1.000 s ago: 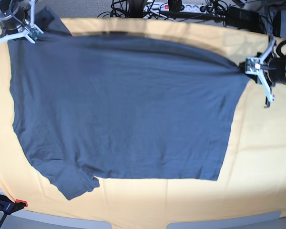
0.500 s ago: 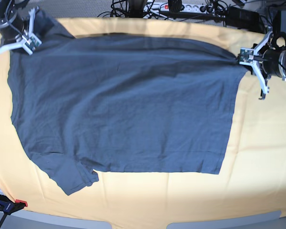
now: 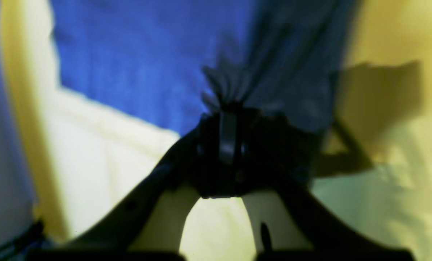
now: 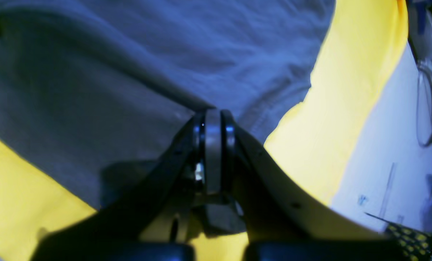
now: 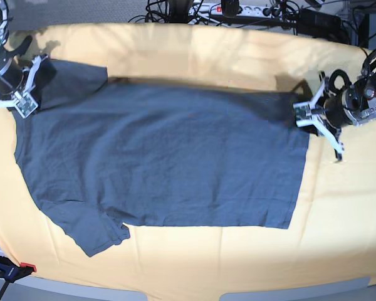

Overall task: Fold the T-shirt properly
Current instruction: 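Lower the held edge and fold it back over the shirt body, then hold the folded edge with both grippers and adjust the grip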

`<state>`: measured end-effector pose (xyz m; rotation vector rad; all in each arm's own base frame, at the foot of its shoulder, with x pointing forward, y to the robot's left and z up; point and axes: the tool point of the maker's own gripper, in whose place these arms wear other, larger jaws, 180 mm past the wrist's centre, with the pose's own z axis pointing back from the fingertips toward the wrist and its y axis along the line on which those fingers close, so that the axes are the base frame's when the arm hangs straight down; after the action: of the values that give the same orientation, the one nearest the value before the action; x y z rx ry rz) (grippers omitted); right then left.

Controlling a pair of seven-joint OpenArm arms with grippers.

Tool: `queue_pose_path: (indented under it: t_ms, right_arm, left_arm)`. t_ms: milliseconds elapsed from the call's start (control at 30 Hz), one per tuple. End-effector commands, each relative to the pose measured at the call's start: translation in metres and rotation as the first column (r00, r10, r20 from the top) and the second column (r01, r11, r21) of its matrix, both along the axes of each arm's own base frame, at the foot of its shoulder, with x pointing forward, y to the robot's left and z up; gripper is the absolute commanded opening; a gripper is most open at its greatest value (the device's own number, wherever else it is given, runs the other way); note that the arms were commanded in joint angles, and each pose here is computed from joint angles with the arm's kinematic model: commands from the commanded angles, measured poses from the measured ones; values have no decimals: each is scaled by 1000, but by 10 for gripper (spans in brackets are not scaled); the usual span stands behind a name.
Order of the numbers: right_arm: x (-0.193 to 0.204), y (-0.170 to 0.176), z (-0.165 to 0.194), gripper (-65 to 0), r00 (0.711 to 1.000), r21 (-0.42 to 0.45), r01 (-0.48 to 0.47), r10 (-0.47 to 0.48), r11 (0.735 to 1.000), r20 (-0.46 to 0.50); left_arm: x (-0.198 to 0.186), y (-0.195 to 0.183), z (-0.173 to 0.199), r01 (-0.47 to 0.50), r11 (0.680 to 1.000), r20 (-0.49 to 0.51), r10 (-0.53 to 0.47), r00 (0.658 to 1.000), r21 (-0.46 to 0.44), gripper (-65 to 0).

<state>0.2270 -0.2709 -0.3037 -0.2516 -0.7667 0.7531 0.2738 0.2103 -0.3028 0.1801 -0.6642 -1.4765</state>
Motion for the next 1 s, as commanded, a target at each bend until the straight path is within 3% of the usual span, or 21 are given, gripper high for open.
queue_pose_path:
  t_ms: [0, 200, 300, 500, 667, 867, 967]
  right_arm:
    - [10, -1, 9, -650, 999, 9, -10, 10, 1000, 35]
    - [33, 9, -11, -650, 1000, 56, -23, 23, 998, 13]
    - [47, 5, -25, -650, 1000, -19, -19, 19, 1000, 7]
    - [71, -2, -24, -650, 999, -54, 11, -9, 998, 48]
    - [83, -3, -13, -650, 996, -51, 22, -18, 998, 88]
    - [85, -3, -11, -650, 995, -51, 26, -21, 998, 95]
    - [85, -3, -11, -650, 995, -51, 26, -21, 998, 95]
  left_arm:
    - [13, 5, 12, -14, 1000, 61, 14, 998, 3, -650]
    - [26, 0, 8, -52, 997, 106, 58, 993, -55, -650]
    - [28, -3, 3, -54, 996, 110, 60, 992, -65, -650]
    - [39, 3, 3, 41, 999, 193, -36, 981, -21, -650]
    - [44, -6, 12, 74, 996, 221, -60, 973, -56, -650]
    - [67, -16, 43, 138, 989, 322, -113, 940, -56, -650]
    - [71, -20, 52, 135, 986, 311, -98, 945, -100, -650]
